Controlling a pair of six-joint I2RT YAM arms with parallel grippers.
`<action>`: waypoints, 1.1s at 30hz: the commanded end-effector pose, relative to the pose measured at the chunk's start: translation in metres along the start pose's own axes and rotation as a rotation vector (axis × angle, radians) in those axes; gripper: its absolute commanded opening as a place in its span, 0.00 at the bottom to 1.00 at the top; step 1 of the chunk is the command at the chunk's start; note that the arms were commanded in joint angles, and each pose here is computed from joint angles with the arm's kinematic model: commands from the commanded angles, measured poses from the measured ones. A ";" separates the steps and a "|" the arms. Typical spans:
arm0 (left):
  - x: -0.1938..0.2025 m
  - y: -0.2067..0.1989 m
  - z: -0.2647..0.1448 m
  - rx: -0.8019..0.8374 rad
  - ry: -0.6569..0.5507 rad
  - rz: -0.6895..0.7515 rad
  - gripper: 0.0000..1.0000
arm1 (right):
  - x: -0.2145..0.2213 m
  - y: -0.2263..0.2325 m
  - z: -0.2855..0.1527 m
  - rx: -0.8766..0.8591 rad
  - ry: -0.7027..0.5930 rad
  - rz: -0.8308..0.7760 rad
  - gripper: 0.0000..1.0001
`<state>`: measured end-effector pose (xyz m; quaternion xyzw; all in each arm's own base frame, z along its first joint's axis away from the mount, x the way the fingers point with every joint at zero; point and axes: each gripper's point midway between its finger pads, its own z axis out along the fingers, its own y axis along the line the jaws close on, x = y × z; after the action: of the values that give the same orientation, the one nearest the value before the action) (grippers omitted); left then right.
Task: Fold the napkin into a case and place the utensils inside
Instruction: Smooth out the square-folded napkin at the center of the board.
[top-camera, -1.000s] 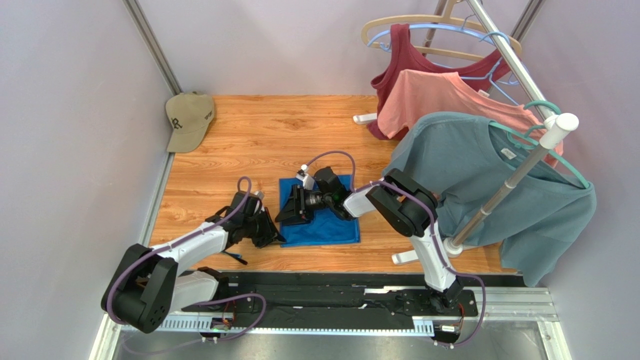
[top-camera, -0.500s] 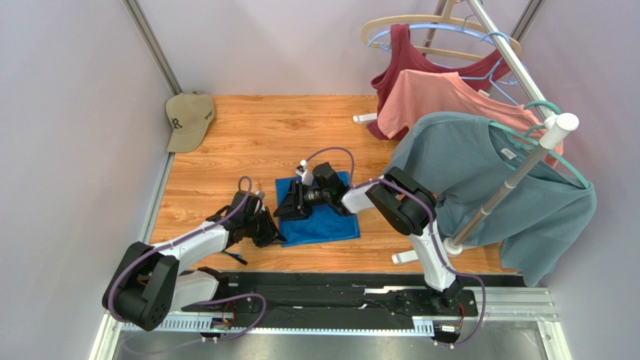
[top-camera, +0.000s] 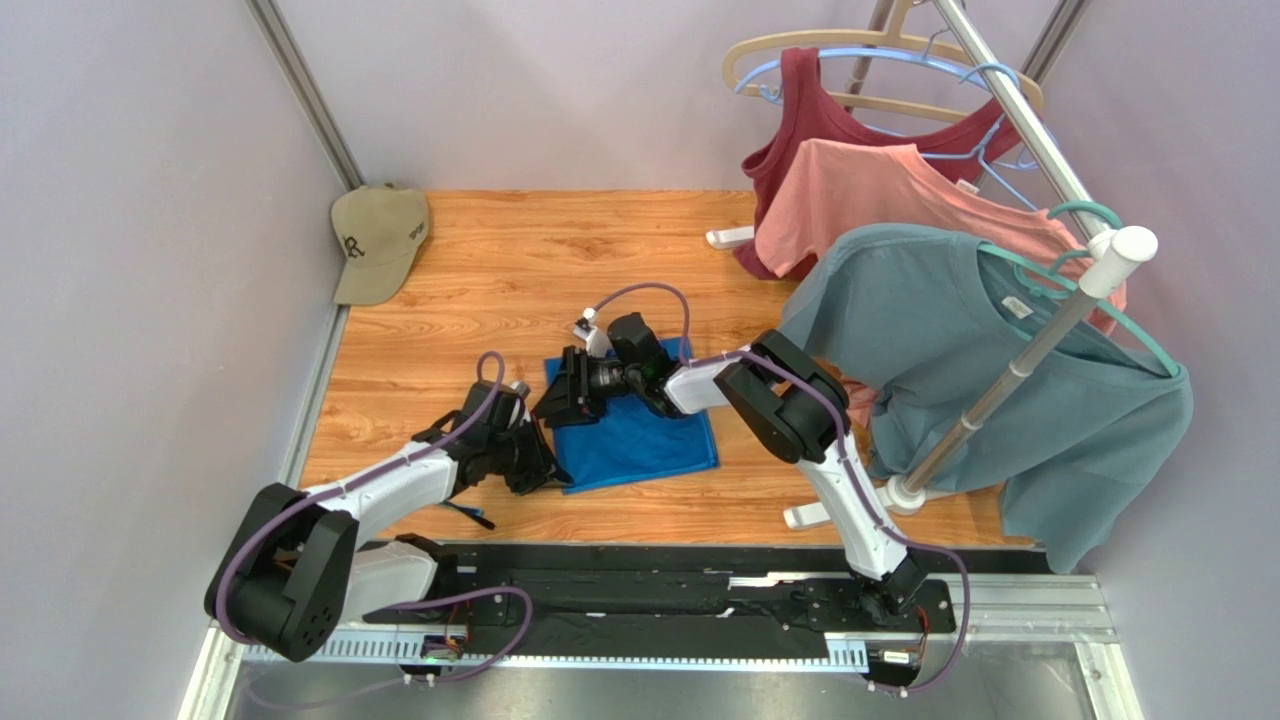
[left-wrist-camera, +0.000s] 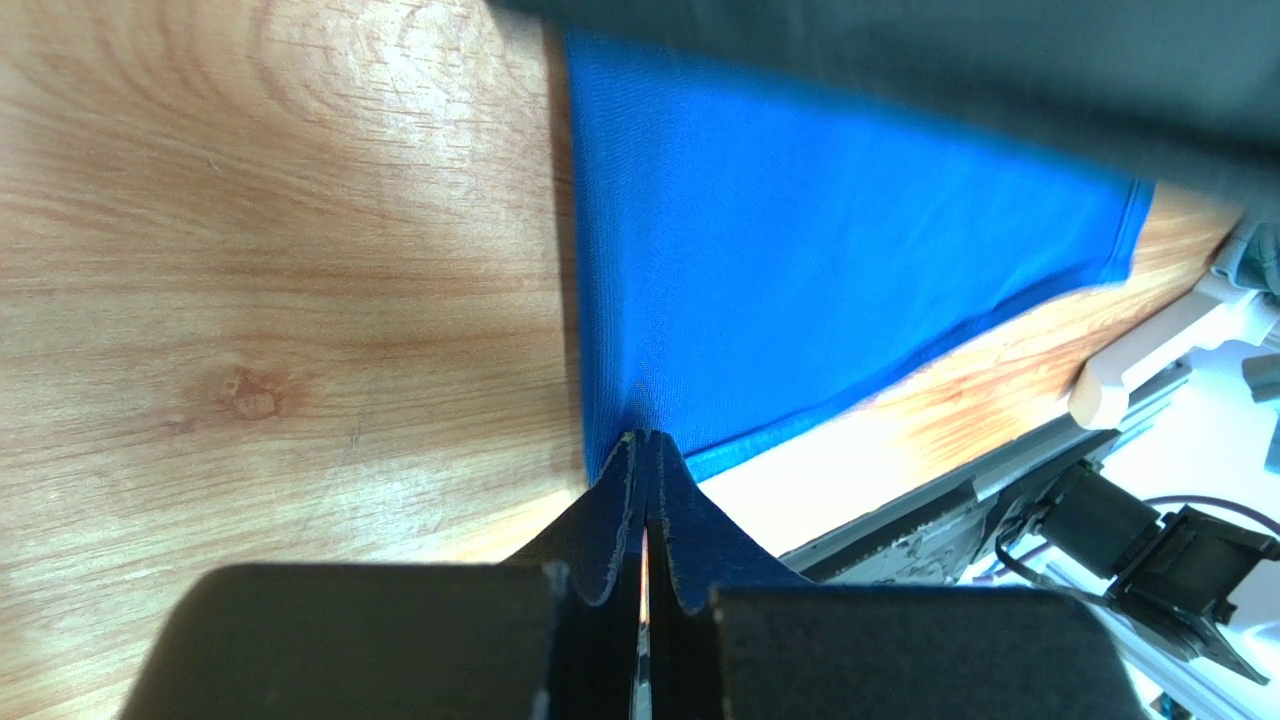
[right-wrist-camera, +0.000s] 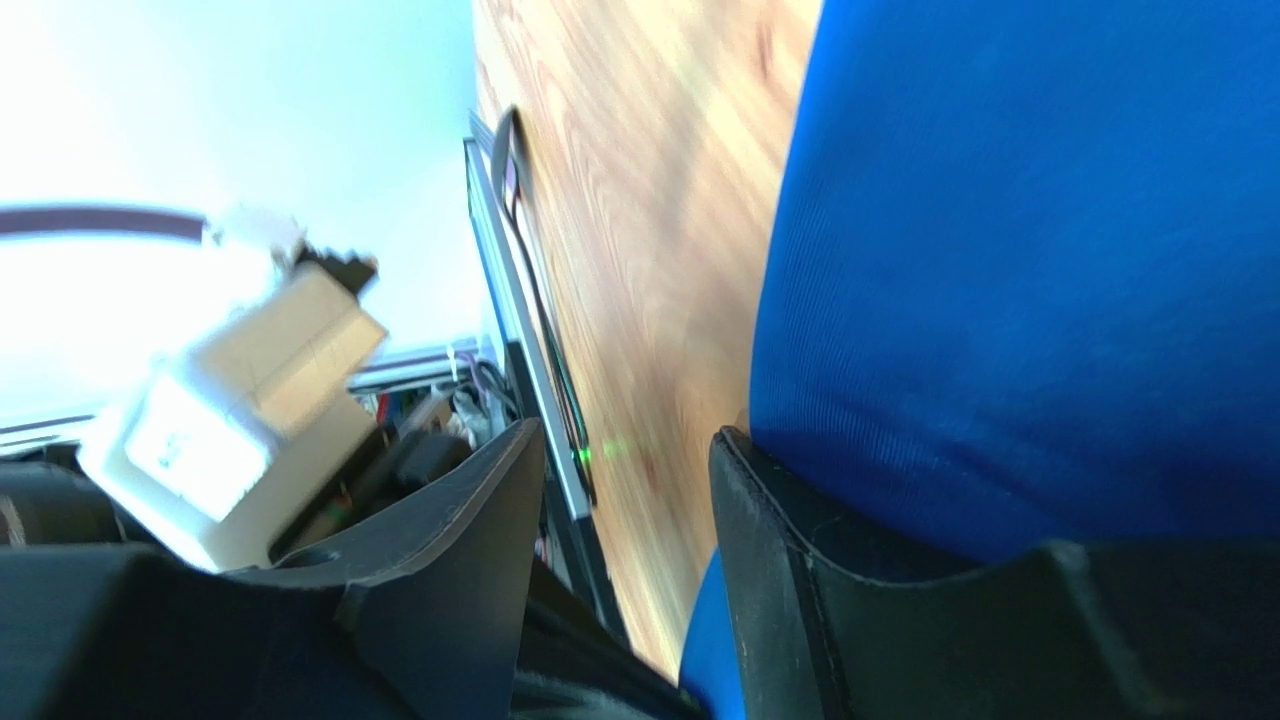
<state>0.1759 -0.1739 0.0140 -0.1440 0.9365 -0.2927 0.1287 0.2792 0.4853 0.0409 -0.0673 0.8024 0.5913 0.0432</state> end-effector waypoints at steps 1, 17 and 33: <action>0.011 0.024 0.001 -0.105 0.034 0.004 0.00 | -0.028 -0.023 0.008 0.066 -0.033 -0.031 0.51; 0.010 0.022 0.000 -0.106 0.040 0.001 0.00 | -0.142 -0.043 0.024 0.113 -0.123 -0.041 0.52; -0.143 -0.102 -0.064 0.230 -0.264 0.040 0.09 | -0.169 0.087 -0.124 0.139 -0.347 -0.121 0.64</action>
<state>0.2778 -0.1721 0.1690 -0.1344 0.8732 -0.3589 0.3010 0.4526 0.4179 0.1542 -0.0129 0.8342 0.5182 0.1882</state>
